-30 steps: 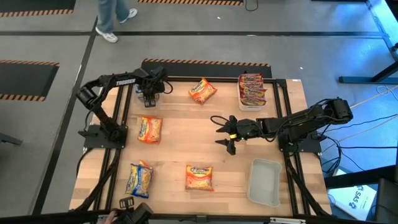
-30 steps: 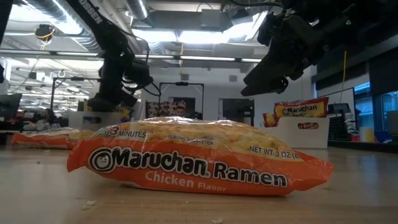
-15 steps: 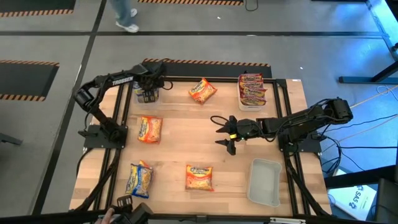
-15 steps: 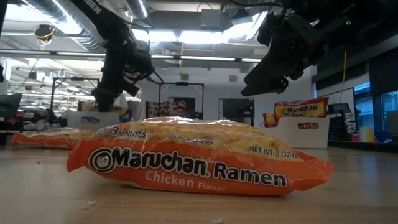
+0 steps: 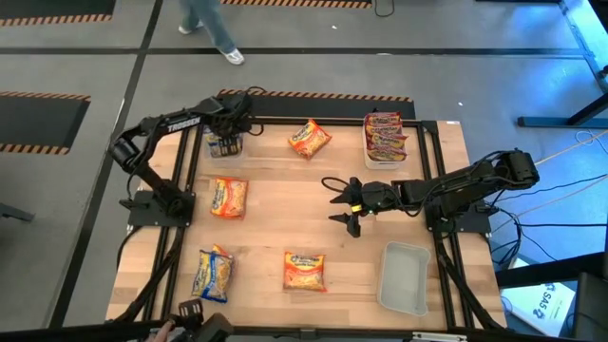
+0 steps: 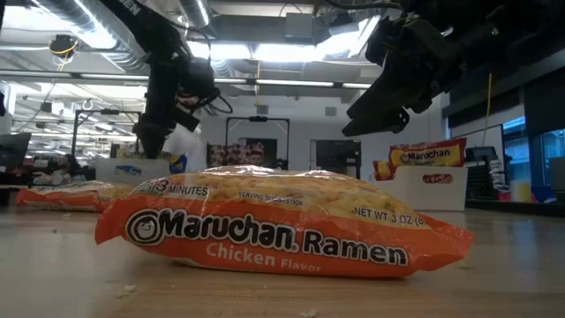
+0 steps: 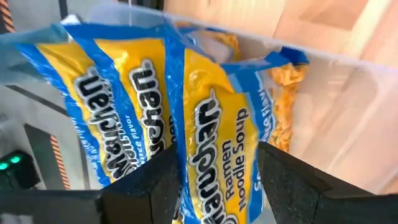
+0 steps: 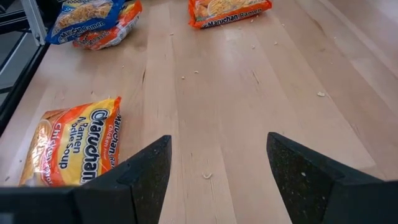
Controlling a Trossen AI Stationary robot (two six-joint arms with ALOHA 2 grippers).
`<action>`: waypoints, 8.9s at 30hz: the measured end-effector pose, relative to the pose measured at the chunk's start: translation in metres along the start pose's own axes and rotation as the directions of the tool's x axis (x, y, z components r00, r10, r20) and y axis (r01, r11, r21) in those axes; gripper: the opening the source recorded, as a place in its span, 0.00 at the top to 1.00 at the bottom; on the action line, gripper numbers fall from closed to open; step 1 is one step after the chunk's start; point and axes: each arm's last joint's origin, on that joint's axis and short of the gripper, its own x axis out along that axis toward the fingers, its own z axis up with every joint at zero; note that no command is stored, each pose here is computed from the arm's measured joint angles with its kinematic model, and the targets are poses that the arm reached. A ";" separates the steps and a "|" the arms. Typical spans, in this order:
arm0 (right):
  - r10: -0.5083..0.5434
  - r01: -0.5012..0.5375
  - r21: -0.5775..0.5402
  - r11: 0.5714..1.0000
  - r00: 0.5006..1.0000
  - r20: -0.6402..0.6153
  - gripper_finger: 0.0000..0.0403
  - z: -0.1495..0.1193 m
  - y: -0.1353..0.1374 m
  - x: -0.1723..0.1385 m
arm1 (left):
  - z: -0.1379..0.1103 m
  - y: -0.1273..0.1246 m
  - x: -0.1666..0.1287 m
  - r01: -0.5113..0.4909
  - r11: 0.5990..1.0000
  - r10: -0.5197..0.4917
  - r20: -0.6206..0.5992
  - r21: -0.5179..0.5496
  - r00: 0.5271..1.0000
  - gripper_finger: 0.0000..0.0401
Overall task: Sort Maruchan noodles
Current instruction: Put the top blue noodle pack into the transparent bin, then put the blue noodle pack into the transparent bin
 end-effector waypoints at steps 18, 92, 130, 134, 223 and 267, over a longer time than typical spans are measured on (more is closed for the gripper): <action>0.019 -0.019 -0.002 1.000 0.997 0.073 0.38 0.007 0.002 0.000 | -0.013 -0.041 -0.116 0.472 0.848 -0.216 0.655 -0.241 0.724 0.51; 0.216 -0.242 -0.240 0.940 0.968 -0.130 0.38 0.050 0.122 0.204 | -0.156 -0.336 -0.114 0.796 0.543 -0.506 0.653 -0.266 0.564 0.51; 0.256 -0.250 -0.214 0.945 0.967 0.004 0.38 0.057 0.137 0.202 | -0.144 -0.325 -0.114 0.695 0.691 -0.556 0.466 -0.200 0.688 0.26; 0.256 -0.249 -0.217 0.944 0.967 0.003 0.38 0.057 0.137 0.202 | -0.141 -0.324 -0.101 0.679 0.711 -0.552 0.454 -0.183 0.700 0.27; 0.228 -0.257 -0.188 0.948 0.960 -0.161 0.38 0.049 0.109 0.169 | -0.118 -0.310 -0.131 0.715 0.699 -0.581 0.574 -0.012 0.578 1.00; 0.362 -0.396 0.225 0.890 0.915 0.178 0.38 0.050 0.046 0.153 | -0.080 -0.288 -0.135 0.433 0.898 -0.305 0.812 0.071 0.498 1.00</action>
